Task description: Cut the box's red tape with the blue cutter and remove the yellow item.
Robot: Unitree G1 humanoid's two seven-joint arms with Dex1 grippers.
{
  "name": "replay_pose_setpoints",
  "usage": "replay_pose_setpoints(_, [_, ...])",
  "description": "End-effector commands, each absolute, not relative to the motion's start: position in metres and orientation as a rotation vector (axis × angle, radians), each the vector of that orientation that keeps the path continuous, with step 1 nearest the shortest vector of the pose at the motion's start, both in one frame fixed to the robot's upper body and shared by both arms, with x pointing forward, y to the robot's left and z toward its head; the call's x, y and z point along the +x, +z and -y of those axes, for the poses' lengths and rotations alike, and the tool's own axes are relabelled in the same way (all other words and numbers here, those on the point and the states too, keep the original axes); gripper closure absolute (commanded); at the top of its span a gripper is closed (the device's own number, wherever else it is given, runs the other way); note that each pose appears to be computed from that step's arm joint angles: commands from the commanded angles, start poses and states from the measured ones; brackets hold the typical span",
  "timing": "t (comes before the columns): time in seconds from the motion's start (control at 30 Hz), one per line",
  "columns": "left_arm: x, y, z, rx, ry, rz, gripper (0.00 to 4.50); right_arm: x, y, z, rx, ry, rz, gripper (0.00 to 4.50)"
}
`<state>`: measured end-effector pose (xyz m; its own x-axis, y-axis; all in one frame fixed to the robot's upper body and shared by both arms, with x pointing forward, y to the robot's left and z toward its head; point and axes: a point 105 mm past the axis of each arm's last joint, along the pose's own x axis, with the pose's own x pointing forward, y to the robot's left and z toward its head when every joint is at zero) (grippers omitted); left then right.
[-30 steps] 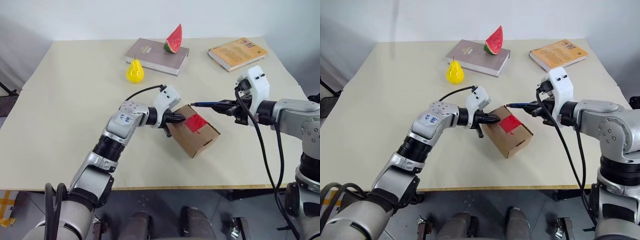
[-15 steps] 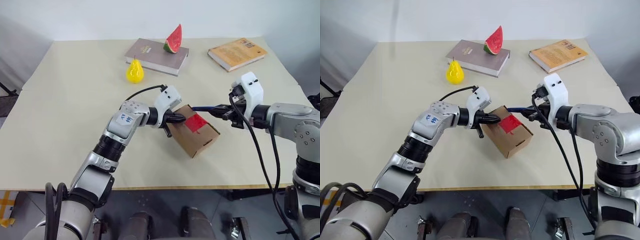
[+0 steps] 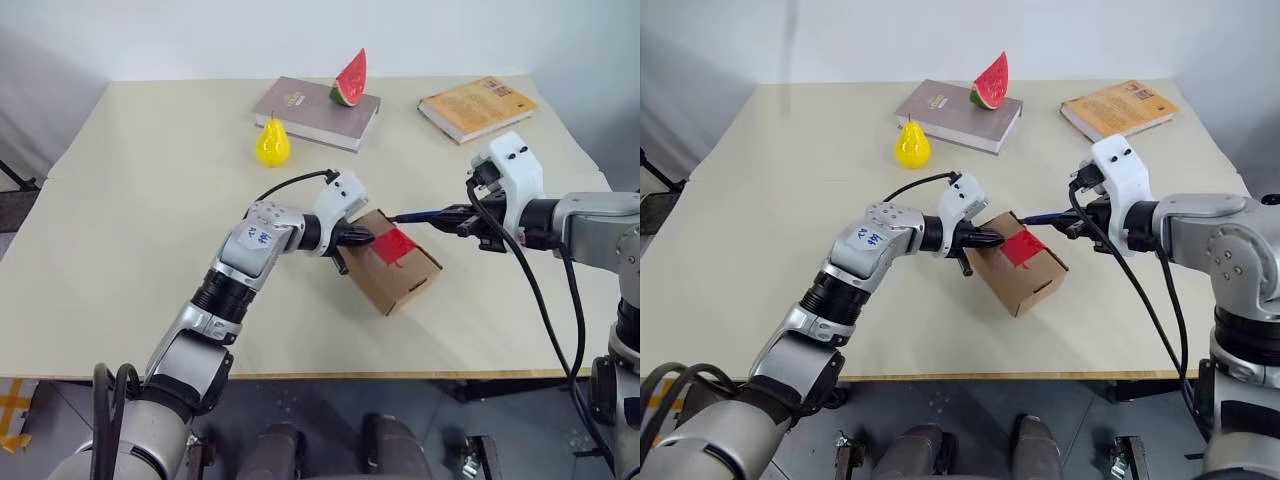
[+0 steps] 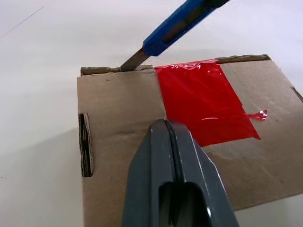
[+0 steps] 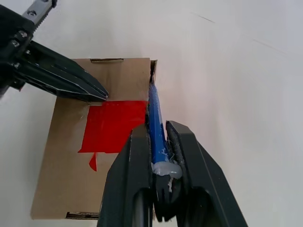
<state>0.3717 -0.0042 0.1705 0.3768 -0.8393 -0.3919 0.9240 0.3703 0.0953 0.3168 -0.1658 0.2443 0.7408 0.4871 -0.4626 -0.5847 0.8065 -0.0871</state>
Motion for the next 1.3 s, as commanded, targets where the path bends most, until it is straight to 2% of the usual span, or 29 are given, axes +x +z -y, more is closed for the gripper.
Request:
replay_pose_setpoints(0.03, [0.371,0.132,-0.002,0.352,-1.104,-0.452,4.5,0.308,0.252,0.165,-0.28,0.609,-0.423,4.33])
replay_pose_setpoints(0.4, [0.373,0.133,-0.001,0.343,-1.096,-0.451,4.5,0.295,0.237,0.177,-0.317,0.612,-0.508,4.33])
replay_pose_setpoints(0.6, [0.374,0.132,0.0,0.342,-1.094,-0.451,4.5,0.298,0.233,0.178,-0.318,0.589,-0.526,4.33])
replay_pose_setpoints(0.77, [0.374,0.131,-0.001,0.343,-1.09,-0.451,4.5,0.29,0.245,0.182,-0.341,0.612,-0.52,4.33])
replay_pose_setpoints(1.0, [0.375,0.131,-0.001,0.342,-1.089,-0.451,4.5,0.283,0.242,0.184,-0.349,0.635,-0.55,4.33])
replay_pose_setpoints(1.3, [0.374,0.132,0.001,0.337,-1.091,-0.446,4.5,0.296,0.226,0.173,-0.301,0.63,-0.554,4.33])
